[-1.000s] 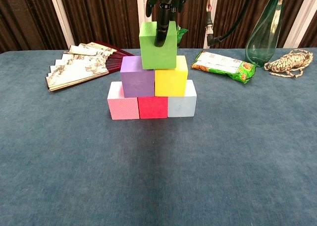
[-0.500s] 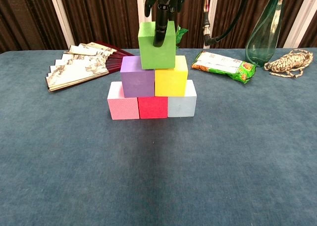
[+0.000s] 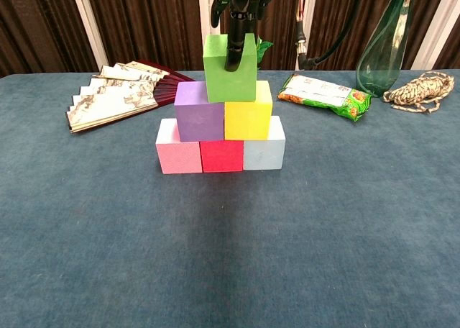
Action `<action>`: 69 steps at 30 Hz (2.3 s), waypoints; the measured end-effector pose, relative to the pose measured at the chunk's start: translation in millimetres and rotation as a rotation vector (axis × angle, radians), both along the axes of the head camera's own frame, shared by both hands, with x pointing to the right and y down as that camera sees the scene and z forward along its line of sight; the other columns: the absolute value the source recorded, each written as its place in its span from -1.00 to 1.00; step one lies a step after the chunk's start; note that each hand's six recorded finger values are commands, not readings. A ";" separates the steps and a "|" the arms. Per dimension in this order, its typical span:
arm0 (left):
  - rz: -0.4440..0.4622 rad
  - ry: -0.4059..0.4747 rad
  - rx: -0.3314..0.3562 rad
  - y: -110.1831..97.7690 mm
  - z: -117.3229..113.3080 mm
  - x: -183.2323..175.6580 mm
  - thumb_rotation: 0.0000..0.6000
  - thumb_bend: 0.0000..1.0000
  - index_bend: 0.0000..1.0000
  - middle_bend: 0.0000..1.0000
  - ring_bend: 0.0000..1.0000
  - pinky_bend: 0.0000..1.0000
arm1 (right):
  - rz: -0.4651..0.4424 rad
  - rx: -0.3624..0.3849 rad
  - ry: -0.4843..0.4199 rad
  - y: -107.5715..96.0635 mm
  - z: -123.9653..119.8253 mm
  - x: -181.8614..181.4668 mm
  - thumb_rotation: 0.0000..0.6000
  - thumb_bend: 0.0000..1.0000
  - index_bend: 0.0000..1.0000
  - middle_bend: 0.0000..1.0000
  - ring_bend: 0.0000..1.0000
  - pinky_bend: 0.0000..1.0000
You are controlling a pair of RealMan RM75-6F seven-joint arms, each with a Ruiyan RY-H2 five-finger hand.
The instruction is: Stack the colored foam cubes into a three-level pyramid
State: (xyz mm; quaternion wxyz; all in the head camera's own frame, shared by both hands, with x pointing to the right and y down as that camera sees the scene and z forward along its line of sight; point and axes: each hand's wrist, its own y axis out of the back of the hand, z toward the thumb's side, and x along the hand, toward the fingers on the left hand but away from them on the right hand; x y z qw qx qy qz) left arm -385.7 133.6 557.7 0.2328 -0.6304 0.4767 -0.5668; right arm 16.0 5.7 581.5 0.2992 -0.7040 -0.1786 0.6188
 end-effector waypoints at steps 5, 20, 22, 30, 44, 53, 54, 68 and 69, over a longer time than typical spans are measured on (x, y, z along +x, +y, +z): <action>0.000 0.000 0.000 0.0 -0.2 0.1 1.00 -0.67 -1.00 -0.93 -1.00 -1.00 | -0.002 -0.001 -0.002 0.9 0.9 -0.7 1.00 -0.40 -1.00 -0.06 -0.50 -0.92; -0.002 -0.003 -0.001 -0.1 0.5 -0.6 1.00 -0.67 -1.00 -0.93 -1.00 -1.00 | -0.004 -0.012 -0.013 4.5 4.1 -2.3 1.00 -0.40 -1.00 -0.31 -0.68 -0.92; -0.002 -0.004 -0.001 -0.2 0.4 -0.7 1.00 -0.67 -1.00 -0.93 -1.00 -1.00 | -0.004 -0.011 -0.012 4.4 4.2 -2.2 1.00 -0.40 -1.00 -0.32 -0.69 -0.92; -0.003 -0.003 0.000 -0.2 0.2 -0.6 1.00 -0.67 -1.00 -0.93 -1.00 -1.00 | -0.003 -0.015 -0.014 4.9 3.9 -2.0 1.00 -0.40 -1.00 -0.42 -0.72 -0.92; -0.002 -0.003 0.000 -0.1 0.3 -0.6 1.00 -0.67 -1.00 -0.93 -1.00 -1.00 | -0.005 -0.019 -0.032 6.6 0.2 -3.8 1.00 -0.40 -1.00 -0.76 -0.88 -0.92; -0.005 -0.002 0.004 -0.5 -1.3 -1.4 1.00 -0.67 -1.00 -0.93 -1.00 -1.00 | -0.003 -0.018 -0.051 8.1 -6.1 -5.0 1.00 -0.40 -1.00 -1.00 -1.00 -0.98; -0.005 -0.002 0.004 -0.5 -1.3 -1.5 1.00 -0.67 -1.00 -0.93 -1.00 -1.00 | -0.003 -0.017 -0.053 7.9 -7.7 -4.8 1.00 -0.40 -1.00 -1.00 -1.00 -0.98; 0.008 -0.009 0.015 0.5 -3.6 0.0 1.00 -0.67 -1.00 -0.97 -1.00 -1.00 | -0.014 0.115 -0.087 -8.3 -56.0 29.8 1.00 -0.40 -1.00 -1.00 -1.00 -1.00; 0.008 -0.009 0.017 0.7 -4.0 0.0 1.00 -0.67 -1.00 -0.98 -1.00 -1.00 | -0.007 0.130 -0.087 -10.0 -58.2 37.8 1.00 -0.40 -1.00 -1.00 -1.00 -1.00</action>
